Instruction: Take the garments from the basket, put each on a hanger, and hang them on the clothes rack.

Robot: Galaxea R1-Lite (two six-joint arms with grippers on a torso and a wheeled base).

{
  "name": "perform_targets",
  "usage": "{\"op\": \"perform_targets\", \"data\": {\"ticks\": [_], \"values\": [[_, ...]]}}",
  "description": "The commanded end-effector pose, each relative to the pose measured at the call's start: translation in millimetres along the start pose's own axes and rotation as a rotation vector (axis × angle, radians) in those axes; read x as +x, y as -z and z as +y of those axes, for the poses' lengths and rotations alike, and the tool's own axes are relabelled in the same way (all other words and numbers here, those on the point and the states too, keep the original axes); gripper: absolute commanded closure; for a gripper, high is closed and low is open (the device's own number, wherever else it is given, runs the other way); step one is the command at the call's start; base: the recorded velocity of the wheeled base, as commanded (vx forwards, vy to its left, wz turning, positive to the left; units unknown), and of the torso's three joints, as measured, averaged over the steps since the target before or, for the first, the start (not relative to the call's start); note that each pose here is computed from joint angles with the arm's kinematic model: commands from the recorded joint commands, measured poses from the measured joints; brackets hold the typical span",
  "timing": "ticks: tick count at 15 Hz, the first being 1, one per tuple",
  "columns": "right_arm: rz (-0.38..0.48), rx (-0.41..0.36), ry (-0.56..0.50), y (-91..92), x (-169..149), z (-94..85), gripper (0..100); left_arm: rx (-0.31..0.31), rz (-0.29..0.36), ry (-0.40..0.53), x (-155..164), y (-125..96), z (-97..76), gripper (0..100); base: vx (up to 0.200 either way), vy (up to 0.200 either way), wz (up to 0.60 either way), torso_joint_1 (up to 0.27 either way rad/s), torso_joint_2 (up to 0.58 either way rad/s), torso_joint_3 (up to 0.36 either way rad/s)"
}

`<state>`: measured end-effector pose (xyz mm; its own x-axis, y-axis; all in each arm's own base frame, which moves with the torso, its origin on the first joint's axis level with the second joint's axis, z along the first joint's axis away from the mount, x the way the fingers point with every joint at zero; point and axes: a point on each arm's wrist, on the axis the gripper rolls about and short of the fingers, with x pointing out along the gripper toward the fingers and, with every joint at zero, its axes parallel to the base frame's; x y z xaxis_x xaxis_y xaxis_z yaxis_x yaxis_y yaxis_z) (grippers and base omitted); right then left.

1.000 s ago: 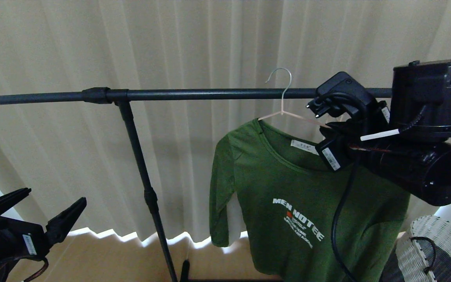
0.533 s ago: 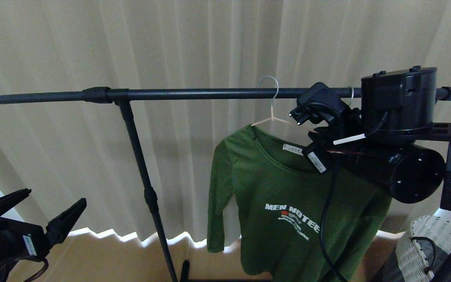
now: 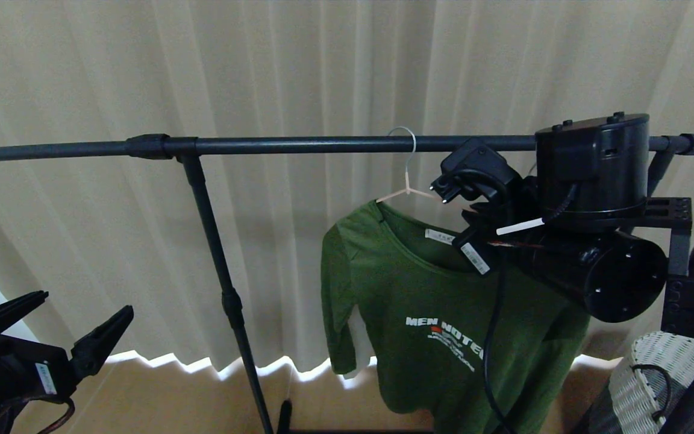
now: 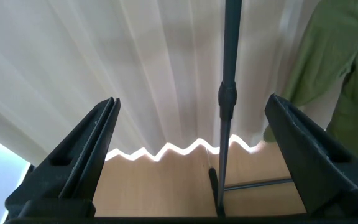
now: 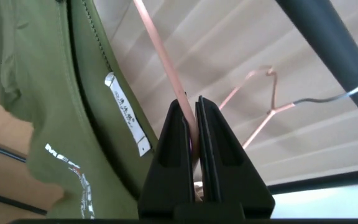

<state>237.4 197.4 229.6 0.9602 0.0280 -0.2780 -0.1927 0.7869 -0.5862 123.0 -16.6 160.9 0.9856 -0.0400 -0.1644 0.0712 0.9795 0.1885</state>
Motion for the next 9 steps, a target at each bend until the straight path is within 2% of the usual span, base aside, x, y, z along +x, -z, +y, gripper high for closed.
{"op": "perform_targets", "data": {"ticks": [1,2,3,9], "values": [[0.012,-0.012,-0.009,1.7,5.7,6.5,100,0.000,0.001,-0.001,-0.2,0.4,0.0,0,0.000,0.000,0.00,0.000,0.00,0.000],[0.012,-0.012,-0.009,1.7,7.5,8.1,100,0.000,0.001,-0.001,-0.2,0.4,0.0,0,0.000,0.000,0.00,0.000,0.00,0.000],[0.010,-0.010,-0.008,1.2,7.5,7.9,0,0.000,0.001,-0.001,-0.2,0.4,0.0,0,0.000,0.000,0.00,0.000,0.00,0.000],[-0.002,0.004,-0.013,0.3,6.8,7.1,0,0.000,-0.002,-0.001,-0.1,-0.1,0.1,0,0.000,0.000,0.00,0.000,0.00,0.000]]}}
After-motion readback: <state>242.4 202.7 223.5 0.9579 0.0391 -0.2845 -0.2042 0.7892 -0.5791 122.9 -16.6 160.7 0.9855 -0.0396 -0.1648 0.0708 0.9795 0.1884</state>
